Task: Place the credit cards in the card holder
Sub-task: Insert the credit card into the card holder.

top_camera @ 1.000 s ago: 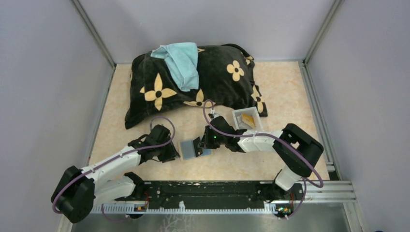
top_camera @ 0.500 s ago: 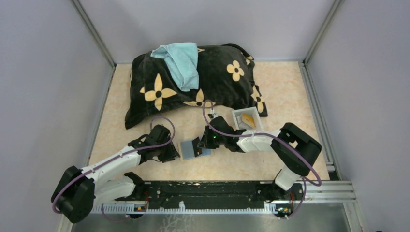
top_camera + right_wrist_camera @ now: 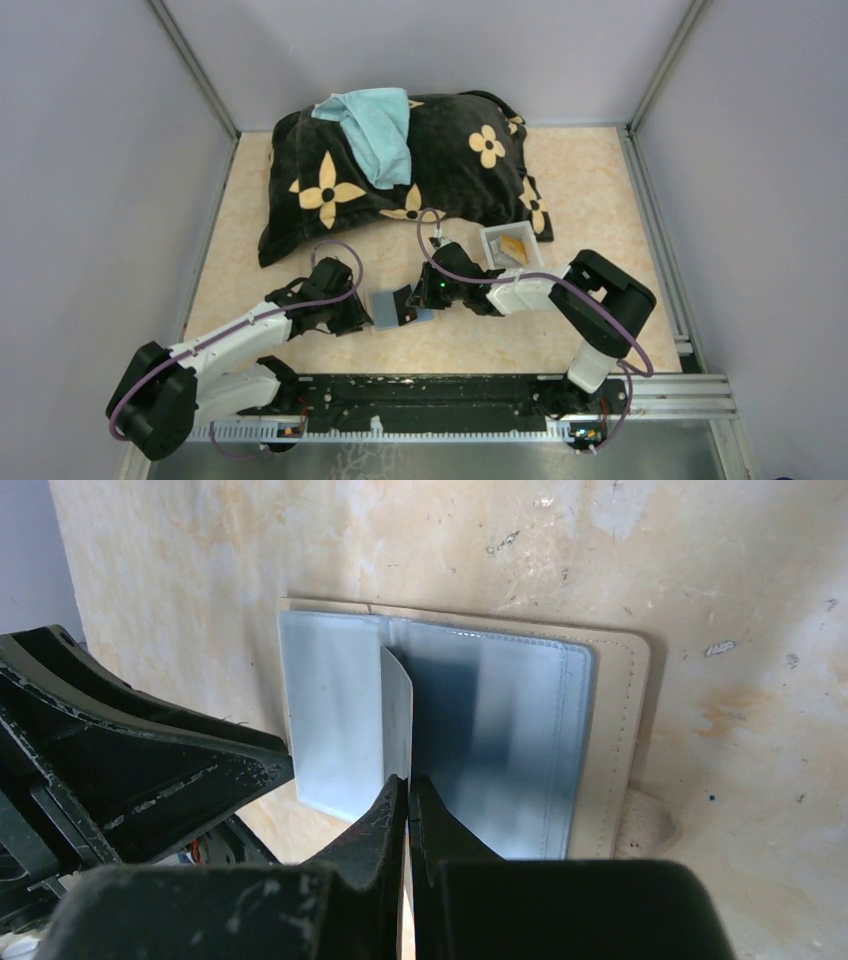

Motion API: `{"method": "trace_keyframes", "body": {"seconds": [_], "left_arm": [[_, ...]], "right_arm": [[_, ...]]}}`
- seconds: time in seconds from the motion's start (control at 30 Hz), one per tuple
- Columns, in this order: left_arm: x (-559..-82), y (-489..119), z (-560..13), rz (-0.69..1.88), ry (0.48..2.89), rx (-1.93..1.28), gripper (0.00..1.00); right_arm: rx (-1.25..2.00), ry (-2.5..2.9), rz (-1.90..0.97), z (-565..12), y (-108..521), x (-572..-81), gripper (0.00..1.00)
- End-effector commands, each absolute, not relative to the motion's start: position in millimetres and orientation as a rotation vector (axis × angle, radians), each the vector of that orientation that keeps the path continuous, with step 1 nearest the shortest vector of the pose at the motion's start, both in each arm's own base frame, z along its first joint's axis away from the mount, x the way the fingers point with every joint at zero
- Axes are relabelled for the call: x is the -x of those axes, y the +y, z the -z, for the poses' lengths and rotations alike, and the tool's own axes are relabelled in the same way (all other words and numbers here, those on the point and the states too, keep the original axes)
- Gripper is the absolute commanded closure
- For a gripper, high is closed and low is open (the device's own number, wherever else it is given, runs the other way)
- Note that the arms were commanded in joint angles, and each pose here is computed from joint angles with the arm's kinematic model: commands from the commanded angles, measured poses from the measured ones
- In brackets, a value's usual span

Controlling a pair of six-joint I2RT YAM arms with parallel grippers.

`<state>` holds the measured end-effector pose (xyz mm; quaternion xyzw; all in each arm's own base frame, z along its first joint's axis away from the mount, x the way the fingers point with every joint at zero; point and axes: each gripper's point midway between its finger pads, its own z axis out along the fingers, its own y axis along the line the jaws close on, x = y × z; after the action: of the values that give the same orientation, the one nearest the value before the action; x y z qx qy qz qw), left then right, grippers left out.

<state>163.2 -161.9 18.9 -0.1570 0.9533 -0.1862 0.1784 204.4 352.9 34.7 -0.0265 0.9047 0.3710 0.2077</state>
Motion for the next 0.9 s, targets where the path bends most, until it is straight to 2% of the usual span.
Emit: {"method": "trace_keyframes", "body": {"seconds": [0.0, 0.87], "left_arm": [[-147, -145, 1, 0.408, 2.772, 0.431, 0.59], [-147, -143, 5, 0.367, 2.795, 0.43, 0.6]], "right_arm": [[0.078, 2.552, -0.982, -17, 345, -203, 1.0], [0.11, 2.623, -0.845, 9, 334, -203, 1.0]]}}
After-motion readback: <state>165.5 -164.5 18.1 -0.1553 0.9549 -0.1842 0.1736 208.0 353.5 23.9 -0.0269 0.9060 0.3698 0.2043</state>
